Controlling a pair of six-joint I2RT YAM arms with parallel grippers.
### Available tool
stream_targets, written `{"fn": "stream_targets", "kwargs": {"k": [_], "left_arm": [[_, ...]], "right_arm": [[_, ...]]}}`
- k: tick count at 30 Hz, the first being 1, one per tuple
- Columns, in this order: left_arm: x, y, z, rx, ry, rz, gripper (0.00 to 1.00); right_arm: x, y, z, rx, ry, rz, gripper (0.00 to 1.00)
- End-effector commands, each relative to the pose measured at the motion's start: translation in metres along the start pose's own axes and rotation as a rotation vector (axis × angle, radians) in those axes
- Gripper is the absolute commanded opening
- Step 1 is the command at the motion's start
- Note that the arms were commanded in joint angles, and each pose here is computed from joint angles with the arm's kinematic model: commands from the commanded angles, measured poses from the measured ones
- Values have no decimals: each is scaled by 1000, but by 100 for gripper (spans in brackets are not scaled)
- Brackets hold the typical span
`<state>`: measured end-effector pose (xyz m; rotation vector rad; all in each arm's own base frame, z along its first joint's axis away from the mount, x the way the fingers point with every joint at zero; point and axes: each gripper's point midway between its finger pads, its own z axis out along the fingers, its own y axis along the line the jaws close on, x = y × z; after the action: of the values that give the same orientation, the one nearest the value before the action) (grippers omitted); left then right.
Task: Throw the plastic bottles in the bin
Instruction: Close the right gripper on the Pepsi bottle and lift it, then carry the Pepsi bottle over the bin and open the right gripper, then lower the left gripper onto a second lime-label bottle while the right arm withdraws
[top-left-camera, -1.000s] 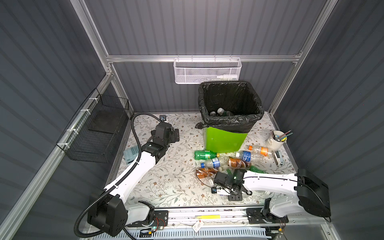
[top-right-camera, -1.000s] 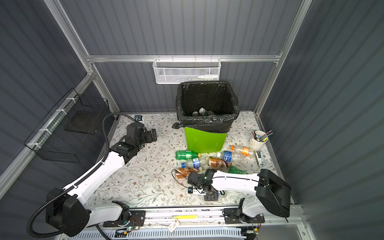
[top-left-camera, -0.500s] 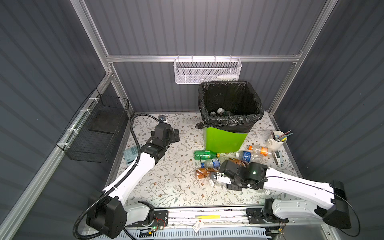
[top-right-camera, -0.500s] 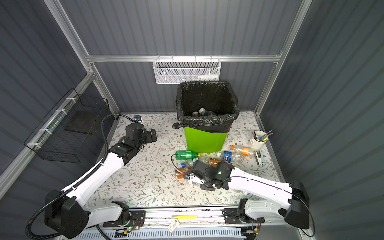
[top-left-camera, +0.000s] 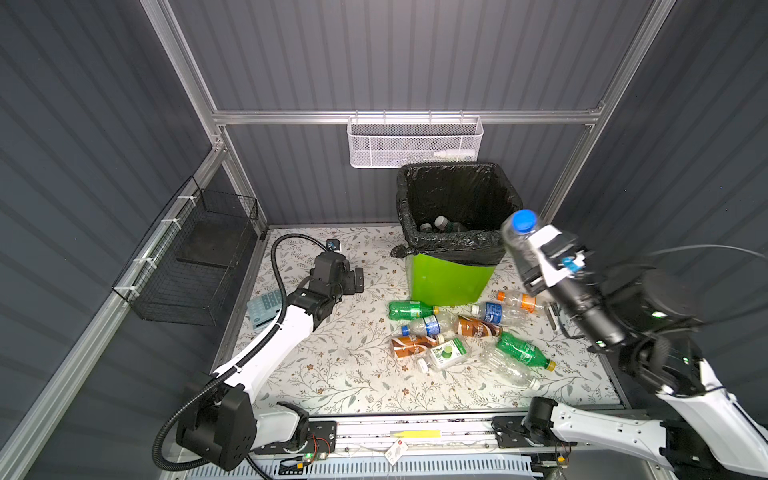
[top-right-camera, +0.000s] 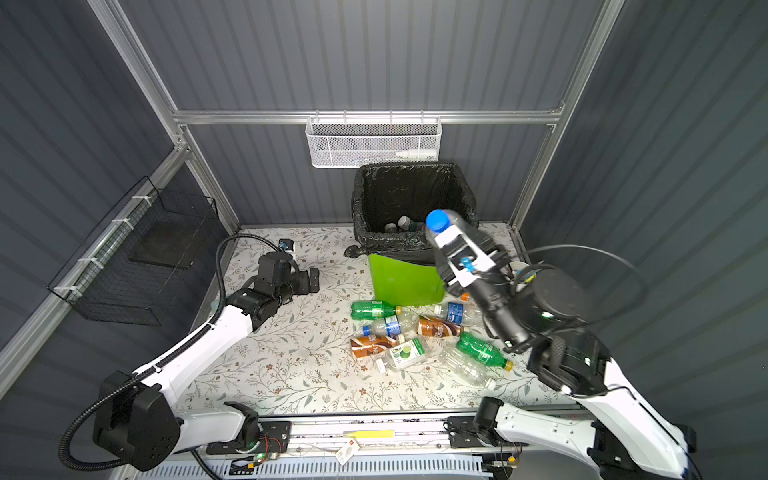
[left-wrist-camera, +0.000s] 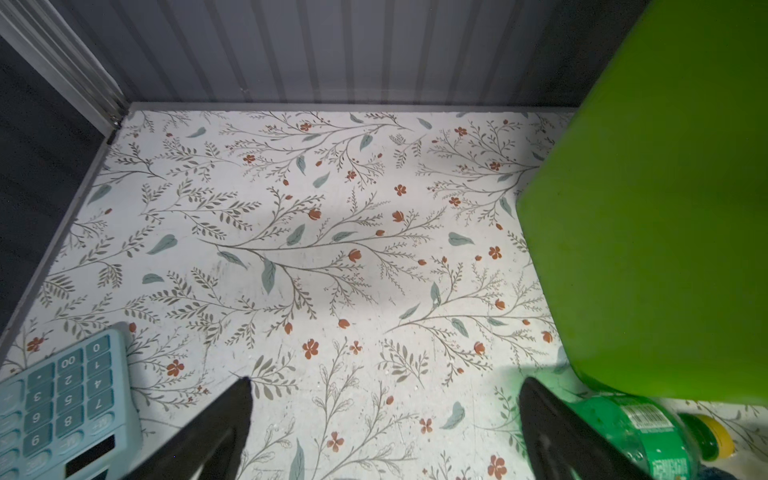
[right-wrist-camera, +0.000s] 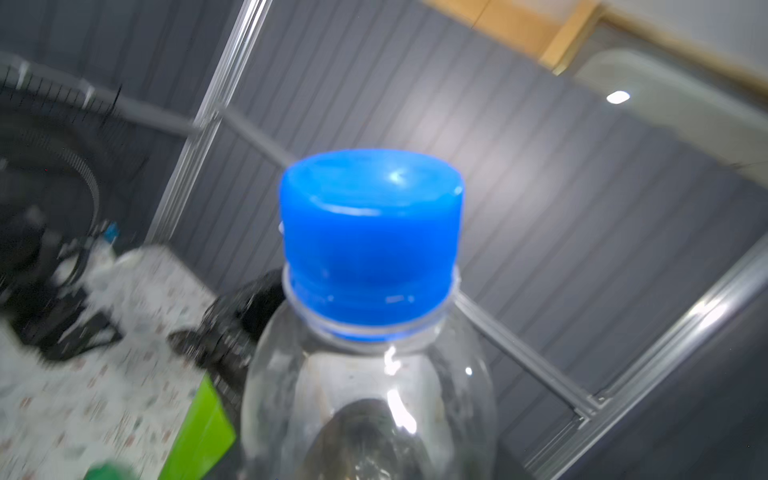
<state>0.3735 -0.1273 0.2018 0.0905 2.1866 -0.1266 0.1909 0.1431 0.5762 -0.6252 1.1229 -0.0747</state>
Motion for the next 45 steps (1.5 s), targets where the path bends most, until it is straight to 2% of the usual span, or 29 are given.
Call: {"fn": "stream_targets", "kwargs": {"k": [1, 4, 7, 9, 11, 13, 14, 15, 16, 17, 20, 23, 29, 34, 39, 45], "left_arm": [[13, -8, 4, 52, 34, 35, 100], [22, -14, 4, 60, 54, 73, 100], [29, -24, 1, 66, 59, 145, 100], [32, -33, -1, 69, 57, 201, 100], [35, -42, -4, 69, 53, 259, 100], [39, -49, -4, 78, 61, 284, 100], [40, -51, -5, 88, 66, 289, 100], [41, -52, -6, 97, 69, 294, 100], [42, -53, -8, 105, 70, 301, 100], [42, -55, -11, 114, 66, 311, 100], [49, -61, -21, 166, 52, 363, 100], [58, -77, -34, 256, 45, 431, 100], [89, -114, -59, 372, 84, 659, 100], [112, -143, -73, 449, 141, 777, 100], [127, -180, -79, 503, 166, 841, 100], [150, -247, -83, 603, 202, 871, 100]], "right_arm": [[-62, -49, -4, 189, -242, 33, 53], [-82, -63, 2, 268, -317, 37, 53], [-65, -59, 35, 210, -255, 118, 54], [-28, -48, 71, 139, -141, 214, 55], [43, -18, 123, 14, 69, 307, 58], [109, 10, 155, -114, 300, 383, 63], [136, 13, 163, -111, 415, 407, 66], [146, 9, 169, -89, 468, 421, 71], [146, 1, 171, -58, 481, 434, 86], [134, -11, 170, -23, 436, 446, 97], [85, -46, 153, 94, 194, 466, 99], [69, -65, 127, 171, 126, 476, 99], [104, -72, 87, 289, 185, 461, 99], [136, -75, 53, 354, 237, 509, 99], [169, -75, 25, 418, 309, 540, 99], [206, -68, -8, 483, 403, 566, 99]]}}
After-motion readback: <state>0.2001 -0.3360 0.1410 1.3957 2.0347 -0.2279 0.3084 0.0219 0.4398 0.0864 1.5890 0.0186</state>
